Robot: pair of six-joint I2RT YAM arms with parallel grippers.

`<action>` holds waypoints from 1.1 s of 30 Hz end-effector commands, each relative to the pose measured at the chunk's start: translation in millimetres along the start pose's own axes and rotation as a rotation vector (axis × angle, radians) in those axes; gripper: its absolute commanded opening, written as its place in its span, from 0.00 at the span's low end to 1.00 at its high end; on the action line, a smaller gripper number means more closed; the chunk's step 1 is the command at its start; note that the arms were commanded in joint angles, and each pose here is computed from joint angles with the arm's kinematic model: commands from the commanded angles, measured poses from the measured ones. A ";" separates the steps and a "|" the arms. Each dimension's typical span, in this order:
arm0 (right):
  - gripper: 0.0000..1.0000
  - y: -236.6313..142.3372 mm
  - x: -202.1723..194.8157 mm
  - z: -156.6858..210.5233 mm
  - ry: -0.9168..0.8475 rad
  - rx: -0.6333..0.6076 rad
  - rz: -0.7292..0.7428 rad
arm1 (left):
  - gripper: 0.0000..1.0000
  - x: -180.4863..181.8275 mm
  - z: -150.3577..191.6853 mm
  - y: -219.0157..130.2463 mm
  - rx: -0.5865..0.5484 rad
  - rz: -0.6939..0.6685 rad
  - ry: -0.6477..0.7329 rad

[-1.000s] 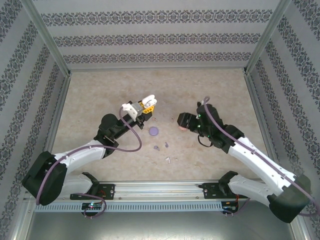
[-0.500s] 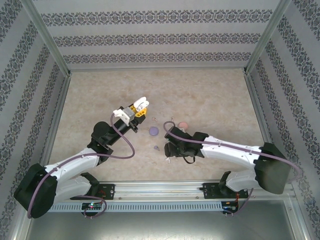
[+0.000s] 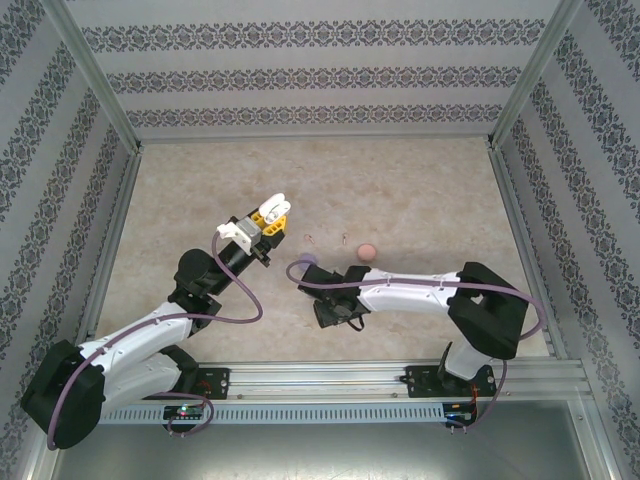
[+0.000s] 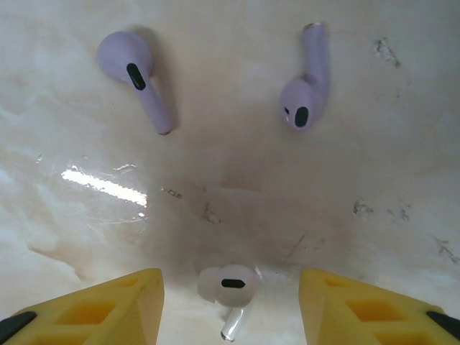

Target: Insert the wireless bluetooth earbuds into the charging case

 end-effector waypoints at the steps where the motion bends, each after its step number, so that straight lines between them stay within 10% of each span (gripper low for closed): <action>1: 0.51 1.6 0.9 -0.4 -0.051 0.012 0.055 | 0.00 1.9 -2.1 -3.7 -0.010 -0.015 0.026; 33: 0.40 15.7 4.6 3.2 -0.068 0.071 0.106 | 0.00 4.7 0.4 -2.8 -0.003 -0.021 0.032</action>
Point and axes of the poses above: each hand's point on the last joint's axis, 136 mm out from that joint toward the fingers, its own y axis out along the fingers, its own x axis along the line the jaws close on, z = x × y, the point moved 9 cm from there along -y, back along the fingers, and after that the axes turned 1 degree about y, right-handed, at the moved point
